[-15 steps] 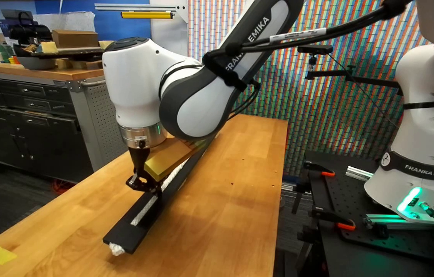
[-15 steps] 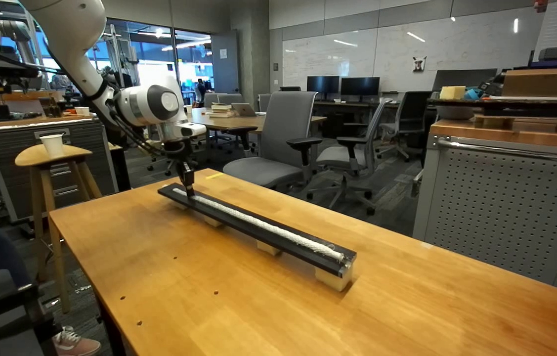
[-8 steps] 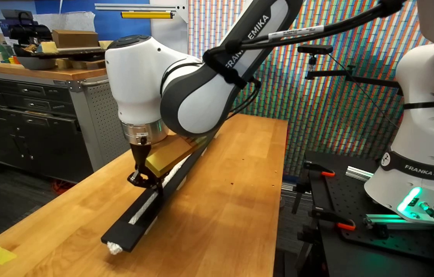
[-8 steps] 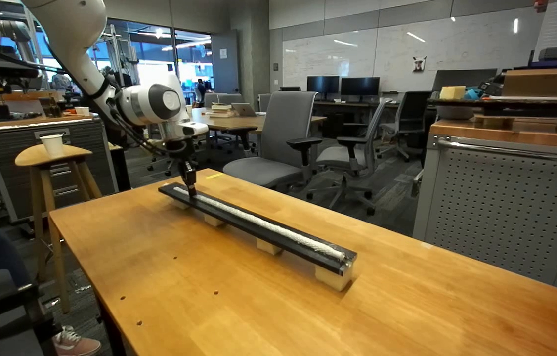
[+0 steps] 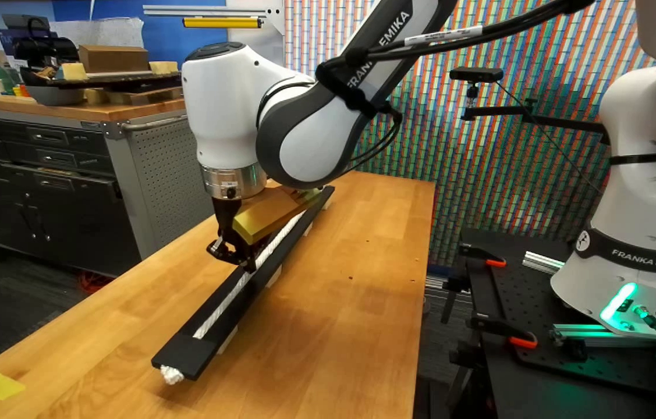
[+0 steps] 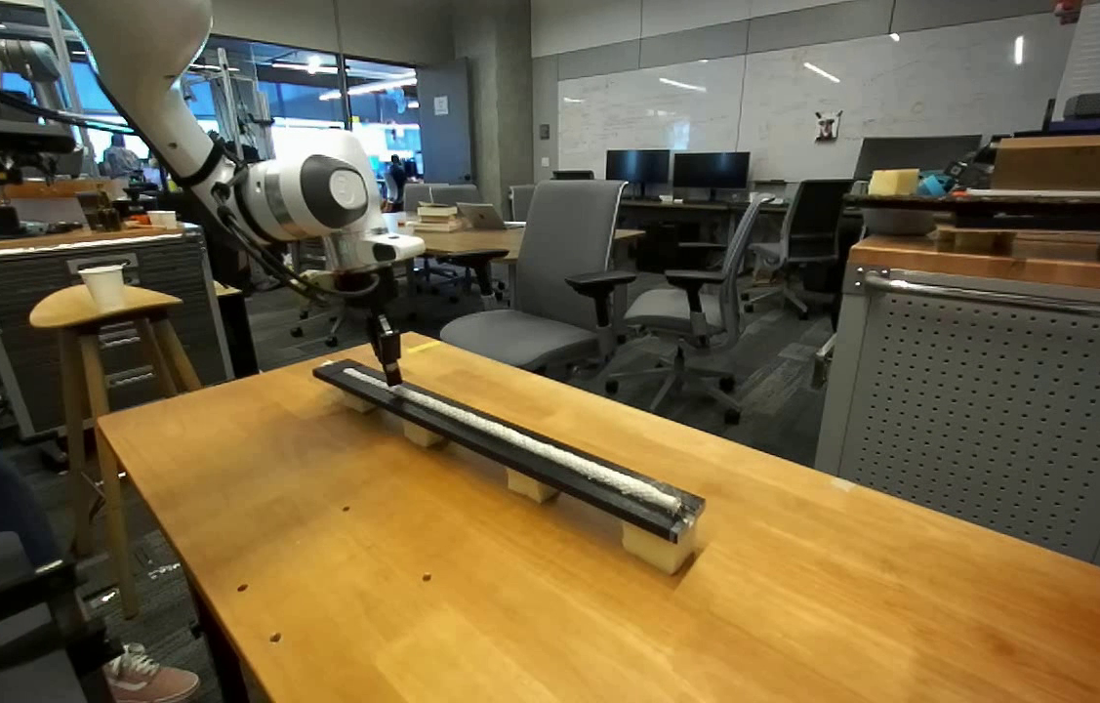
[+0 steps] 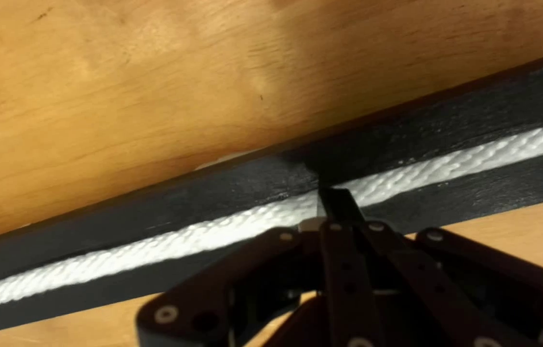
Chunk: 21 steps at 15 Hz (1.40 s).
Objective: Straighten the rope on the black object and press it in
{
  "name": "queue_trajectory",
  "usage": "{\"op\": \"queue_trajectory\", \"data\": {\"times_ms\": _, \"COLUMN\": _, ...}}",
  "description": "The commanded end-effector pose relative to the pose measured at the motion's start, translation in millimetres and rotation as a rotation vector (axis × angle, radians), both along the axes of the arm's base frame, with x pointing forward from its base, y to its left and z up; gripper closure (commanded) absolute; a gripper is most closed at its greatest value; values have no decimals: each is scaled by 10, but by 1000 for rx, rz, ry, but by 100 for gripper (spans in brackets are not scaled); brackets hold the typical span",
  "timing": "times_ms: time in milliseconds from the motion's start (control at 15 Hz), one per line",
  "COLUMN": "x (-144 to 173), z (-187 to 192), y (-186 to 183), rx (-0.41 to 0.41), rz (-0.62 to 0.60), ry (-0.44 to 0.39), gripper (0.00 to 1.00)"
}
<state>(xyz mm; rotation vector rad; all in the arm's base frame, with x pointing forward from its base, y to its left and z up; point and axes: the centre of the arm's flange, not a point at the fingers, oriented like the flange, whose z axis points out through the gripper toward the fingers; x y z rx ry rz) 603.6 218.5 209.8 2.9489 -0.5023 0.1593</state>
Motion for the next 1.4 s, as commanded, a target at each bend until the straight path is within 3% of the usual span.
{"op": "queue_trajectory", "data": {"times_ms": 0, "x": -52, "z": 100, "y": -150, "rx": 8, "rz": 6, "ry": -19, "gripper": 100}}
{"op": "queue_trajectory", "data": {"times_ms": 867, "x": 64, "z": -284, "y": -260, "rx": 10, "rz": 6, "ry": 70, "gripper": 100}}
{"op": "queue_trajectory", "data": {"times_ms": 1333, "x": 55, "z": -204, "y": -260, "rx": 1, "rz": 15, "ry": 64, "gripper": 100}}
